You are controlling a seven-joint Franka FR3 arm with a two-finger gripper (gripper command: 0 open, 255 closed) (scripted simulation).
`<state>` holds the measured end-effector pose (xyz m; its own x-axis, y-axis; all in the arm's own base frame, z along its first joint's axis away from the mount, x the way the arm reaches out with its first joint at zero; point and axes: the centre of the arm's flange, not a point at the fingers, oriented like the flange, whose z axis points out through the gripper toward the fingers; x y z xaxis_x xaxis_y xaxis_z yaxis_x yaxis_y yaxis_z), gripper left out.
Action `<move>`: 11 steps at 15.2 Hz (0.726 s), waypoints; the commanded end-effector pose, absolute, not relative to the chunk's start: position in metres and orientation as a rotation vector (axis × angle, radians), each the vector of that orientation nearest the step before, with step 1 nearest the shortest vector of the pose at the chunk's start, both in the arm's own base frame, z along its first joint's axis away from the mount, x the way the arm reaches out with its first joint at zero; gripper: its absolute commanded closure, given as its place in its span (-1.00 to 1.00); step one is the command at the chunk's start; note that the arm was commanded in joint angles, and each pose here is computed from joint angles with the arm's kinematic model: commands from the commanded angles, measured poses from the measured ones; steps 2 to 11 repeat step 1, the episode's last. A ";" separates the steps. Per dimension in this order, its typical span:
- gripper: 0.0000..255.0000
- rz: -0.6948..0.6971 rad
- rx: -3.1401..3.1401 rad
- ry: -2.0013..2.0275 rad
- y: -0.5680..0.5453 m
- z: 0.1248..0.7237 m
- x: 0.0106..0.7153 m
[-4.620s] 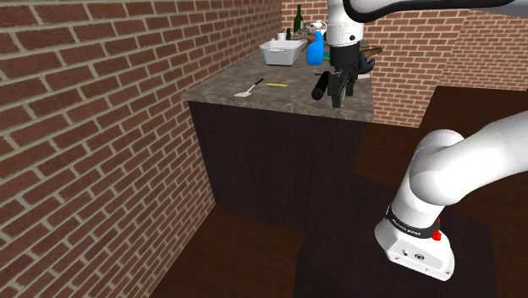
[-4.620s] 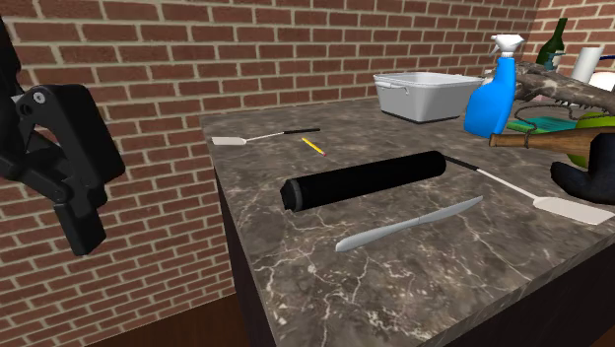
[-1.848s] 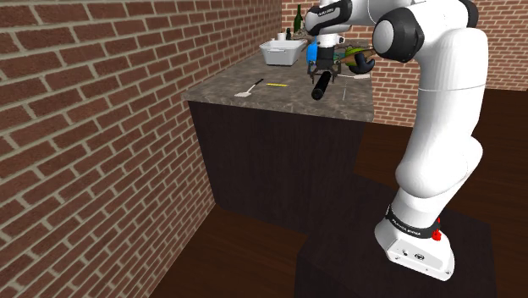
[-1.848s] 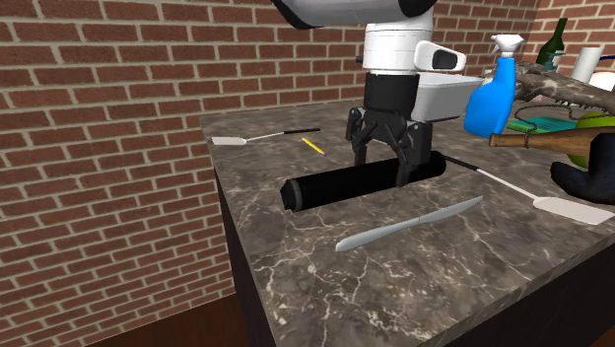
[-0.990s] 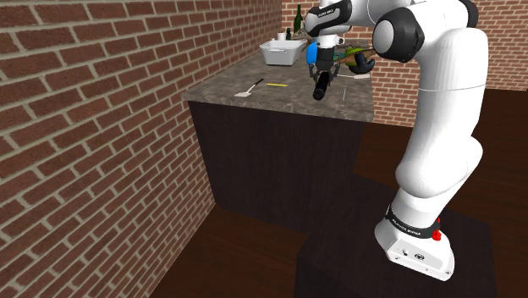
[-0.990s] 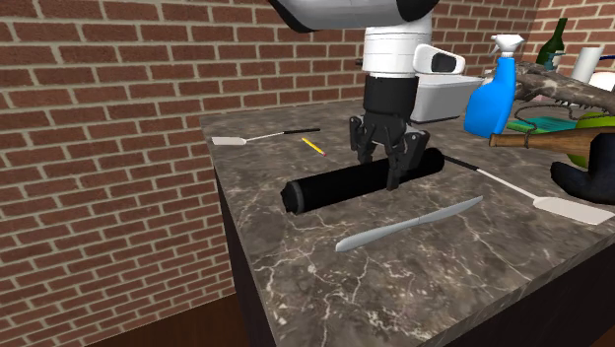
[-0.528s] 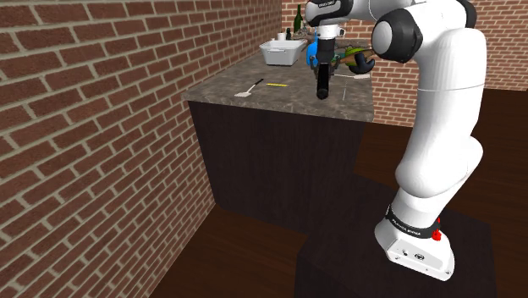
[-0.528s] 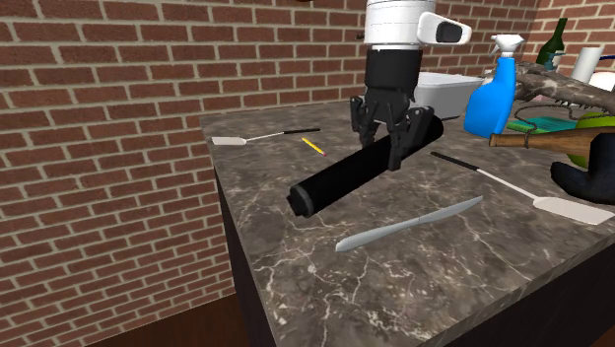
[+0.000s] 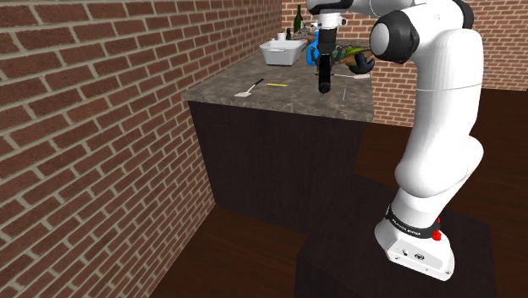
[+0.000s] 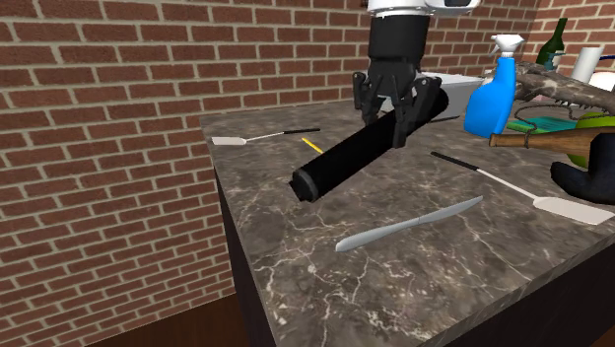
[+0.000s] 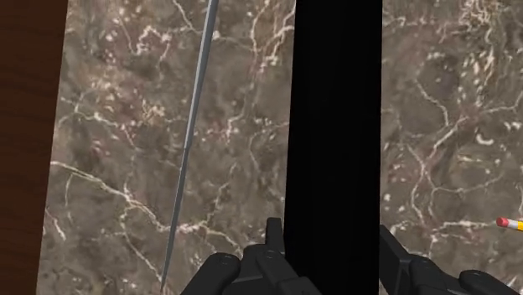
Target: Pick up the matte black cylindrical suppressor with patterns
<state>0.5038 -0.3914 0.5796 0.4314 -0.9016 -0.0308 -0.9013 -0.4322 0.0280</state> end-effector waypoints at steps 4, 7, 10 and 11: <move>1.00 -0.064 2.652 -1.670 -0.391 0.584 0.503; 1.00 -0.064 2.652 -1.670 -0.391 0.584 0.503; 1.00 -0.064 2.652 -1.670 -0.391 0.584 0.503; 1.00 -0.064 2.652 -1.670 -0.391 0.584 0.503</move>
